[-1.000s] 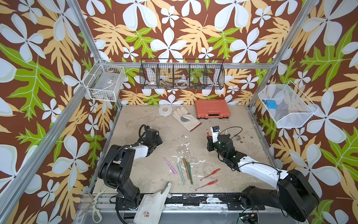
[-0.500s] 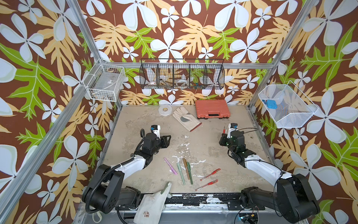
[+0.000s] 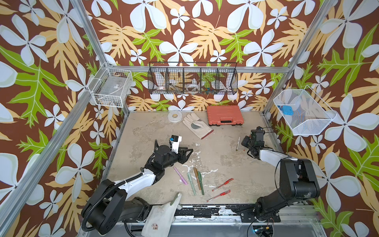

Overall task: Remove pen caps from pens
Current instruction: Place the pen at the middle-right of the table.

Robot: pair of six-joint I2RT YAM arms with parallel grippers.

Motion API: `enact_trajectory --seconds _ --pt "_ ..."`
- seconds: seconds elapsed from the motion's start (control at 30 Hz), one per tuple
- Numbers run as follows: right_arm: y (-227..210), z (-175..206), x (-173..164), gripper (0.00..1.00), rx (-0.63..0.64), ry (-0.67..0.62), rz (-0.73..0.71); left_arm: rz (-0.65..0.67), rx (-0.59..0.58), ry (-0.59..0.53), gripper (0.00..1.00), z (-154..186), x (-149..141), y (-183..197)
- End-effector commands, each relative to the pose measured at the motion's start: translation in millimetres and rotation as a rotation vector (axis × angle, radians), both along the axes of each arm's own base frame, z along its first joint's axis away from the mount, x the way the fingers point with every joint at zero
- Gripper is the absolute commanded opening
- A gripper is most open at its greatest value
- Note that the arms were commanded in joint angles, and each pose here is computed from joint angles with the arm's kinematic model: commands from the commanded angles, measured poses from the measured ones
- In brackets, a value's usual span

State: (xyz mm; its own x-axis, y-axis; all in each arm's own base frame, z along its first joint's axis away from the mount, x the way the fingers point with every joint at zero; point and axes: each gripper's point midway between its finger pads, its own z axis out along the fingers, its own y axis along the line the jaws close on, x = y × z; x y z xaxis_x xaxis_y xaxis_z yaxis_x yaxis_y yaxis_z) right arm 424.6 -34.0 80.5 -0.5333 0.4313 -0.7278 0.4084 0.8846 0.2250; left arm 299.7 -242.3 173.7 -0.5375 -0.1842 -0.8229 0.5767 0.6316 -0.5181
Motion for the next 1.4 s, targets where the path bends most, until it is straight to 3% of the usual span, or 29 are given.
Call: enact_trajectory --seconds 0.0,0.2,0.53,0.73,0.97,1.1,1.37 --pt "-7.0 -8.4 4.3 0.07 -0.013 0.036 -0.012 -0.064 -0.020 -0.058 0.49 12.0 -6.9 -8.7" --pt "-9.5 -22.4 12.7 0.07 0.008 0.095 0.000 -0.152 -0.053 -0.070 0.50 16.2 -17.0 -20.1" --pt "0.1 -45.2 14.6 0.11 0.048 0.188 0.050 -0.156 -0.052 -0.076 0.51 17.6 -19.1 -19.7" --pt "1.3 -49.2 13.8 0.29 0.062 0.206 0.051 -0.149 -0.055 -0.091 0.51 22.0 -21.7 -16.8" --pt "3.1 1.2 17.4 0.53 0.037 0.096 0.082 -0.152 -0.057 -0.093 0.50 22.9 -23.5 -16.5" --pt "11.8 45.4 10.2 0.58 0.001 -0.023 0.123 -0.124 -0.051 -0.084 0.51 21.4 -19.7 -14.0" --pt "122.5 94.2 -22.5 0.60 -0.015 -0.130 0.462 -0.006 -0.060 -0.011 0.51 22.8 -8.5 -1.3"
